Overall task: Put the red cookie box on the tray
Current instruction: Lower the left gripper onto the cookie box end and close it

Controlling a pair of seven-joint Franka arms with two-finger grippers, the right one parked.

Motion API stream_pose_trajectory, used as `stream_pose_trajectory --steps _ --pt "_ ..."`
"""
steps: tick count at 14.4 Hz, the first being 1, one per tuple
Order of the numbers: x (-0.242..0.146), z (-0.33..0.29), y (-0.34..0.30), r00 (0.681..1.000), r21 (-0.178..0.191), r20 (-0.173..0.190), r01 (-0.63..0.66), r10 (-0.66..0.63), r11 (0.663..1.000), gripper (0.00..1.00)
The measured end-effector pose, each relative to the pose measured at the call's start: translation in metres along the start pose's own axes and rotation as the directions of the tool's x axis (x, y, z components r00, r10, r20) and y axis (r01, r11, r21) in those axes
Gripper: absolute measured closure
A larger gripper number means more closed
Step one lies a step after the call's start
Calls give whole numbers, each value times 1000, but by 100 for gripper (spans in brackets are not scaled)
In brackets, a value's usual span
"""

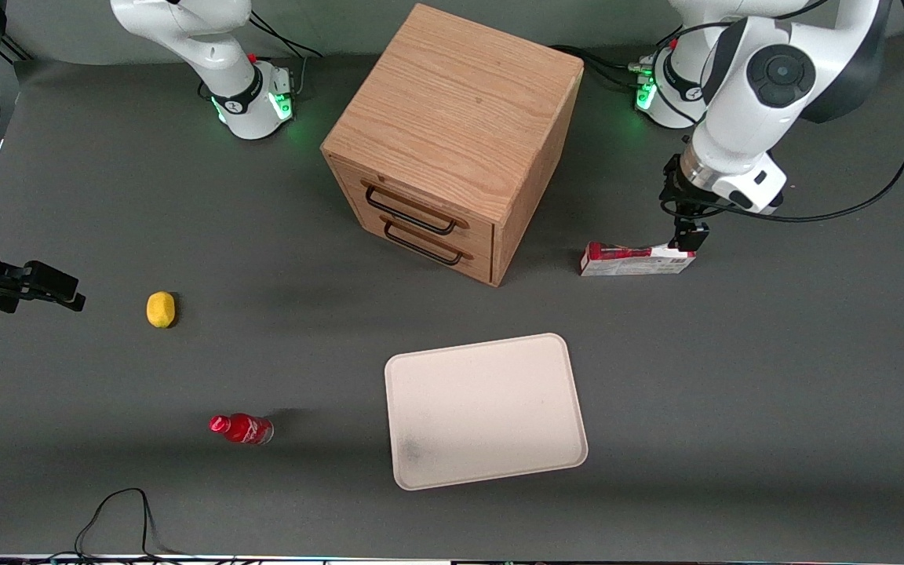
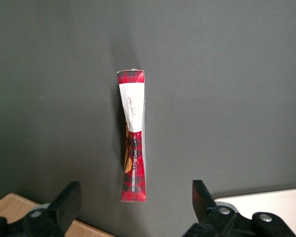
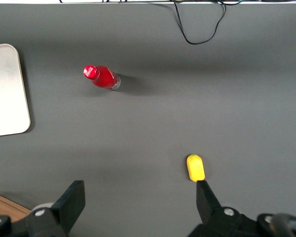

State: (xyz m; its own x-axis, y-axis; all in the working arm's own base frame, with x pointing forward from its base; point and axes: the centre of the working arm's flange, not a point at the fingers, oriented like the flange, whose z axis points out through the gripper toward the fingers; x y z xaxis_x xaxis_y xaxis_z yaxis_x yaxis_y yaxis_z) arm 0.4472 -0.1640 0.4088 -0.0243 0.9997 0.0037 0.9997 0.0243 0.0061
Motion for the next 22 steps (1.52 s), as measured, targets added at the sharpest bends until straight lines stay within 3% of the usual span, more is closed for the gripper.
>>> stream_pose_trajectory --steps 6,18,22 --pt "5 63 -11 1000 -25 5 11 -10 1000 0" --pt "0 144 -13 998 -13 22 60 -60 998 0" --pt "0 156 -15 999 -3 13 49 -49 999 0"
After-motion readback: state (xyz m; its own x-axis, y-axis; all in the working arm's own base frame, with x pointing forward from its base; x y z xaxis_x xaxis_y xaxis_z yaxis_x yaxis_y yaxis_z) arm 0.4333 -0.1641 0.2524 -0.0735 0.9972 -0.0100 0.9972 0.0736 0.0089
